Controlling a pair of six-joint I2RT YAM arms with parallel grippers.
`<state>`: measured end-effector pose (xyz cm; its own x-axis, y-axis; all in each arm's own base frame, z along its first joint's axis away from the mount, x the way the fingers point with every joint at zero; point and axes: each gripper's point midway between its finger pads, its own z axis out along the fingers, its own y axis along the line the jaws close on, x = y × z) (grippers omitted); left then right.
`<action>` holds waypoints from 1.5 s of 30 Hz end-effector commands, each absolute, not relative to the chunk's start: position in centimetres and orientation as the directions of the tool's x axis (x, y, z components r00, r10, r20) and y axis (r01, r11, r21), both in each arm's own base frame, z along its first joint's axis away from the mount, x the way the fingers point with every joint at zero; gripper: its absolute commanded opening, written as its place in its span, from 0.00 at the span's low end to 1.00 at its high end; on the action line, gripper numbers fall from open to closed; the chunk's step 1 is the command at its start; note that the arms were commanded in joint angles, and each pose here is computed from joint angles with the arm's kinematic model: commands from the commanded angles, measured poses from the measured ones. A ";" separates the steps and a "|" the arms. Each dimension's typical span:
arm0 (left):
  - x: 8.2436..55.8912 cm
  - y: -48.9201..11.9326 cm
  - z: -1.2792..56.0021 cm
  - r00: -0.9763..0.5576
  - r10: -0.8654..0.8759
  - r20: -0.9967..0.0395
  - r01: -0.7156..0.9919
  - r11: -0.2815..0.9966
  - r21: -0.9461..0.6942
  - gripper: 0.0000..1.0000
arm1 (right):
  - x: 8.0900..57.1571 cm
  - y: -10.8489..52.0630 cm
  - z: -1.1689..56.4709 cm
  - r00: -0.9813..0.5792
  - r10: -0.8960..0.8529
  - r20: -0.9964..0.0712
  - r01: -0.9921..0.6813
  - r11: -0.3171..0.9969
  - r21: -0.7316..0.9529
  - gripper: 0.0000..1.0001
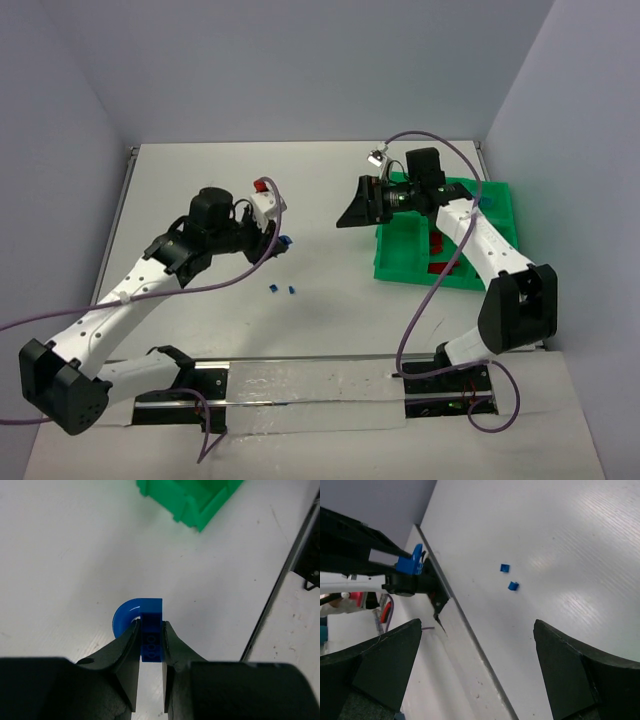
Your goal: Sort the legos into containers by color
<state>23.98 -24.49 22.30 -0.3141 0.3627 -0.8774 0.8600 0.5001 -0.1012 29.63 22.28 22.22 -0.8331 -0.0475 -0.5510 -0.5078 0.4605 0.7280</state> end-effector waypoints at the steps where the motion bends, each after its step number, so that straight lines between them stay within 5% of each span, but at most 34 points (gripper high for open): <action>1: 22.2 -25.7 24.0 -0.027 0.405 -0.914 0.927 0.353 0.128 0.00 | 30.0 24.8 24.2 -0.837 -0.048 -0.545 -0.522 0.367 0.770 0.99; 7: 21.7 -24.8 23.0 0.393 0.545 -0.740 0.787 0.216 0.577 0.00 | 29.2 27.3 22.9 -0.839 -0.115 -0.532 -0.531 0.392 0.752 0.96; 18: 21.0 -24.9 22.5 0.635 0.579 -0.512 0.607 0.037 0.794 0.00 | 26.0 30.9 22.0 -0.749 -0.288 -0.597 -0.662 0.379 0.647 0.89; 33: 20.1 -25.9 23.2 0.632 0.543 -0.552 0.639 0.037 0.768 0.00 | 24.1 33.9 22.3 -0.706 -0.379 -0.599 -0.704 0.282 0.652 0.55; 45: 19.9 -26.3 23.3 0.637 0.534 -0.557 0.642 0.032 0.766 0.00 | 21.8 34.7 23.6 -0.713 -0.404 -0.573 -0.663 0.123 0.738 0.47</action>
<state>19.71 -25.19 20.15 0.6073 0.5845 -0.5381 0.6718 -0.0161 0.7406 22.53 33.75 21.59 -0.7381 -0.3972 -0.5454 -0.6555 0.2309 0.7190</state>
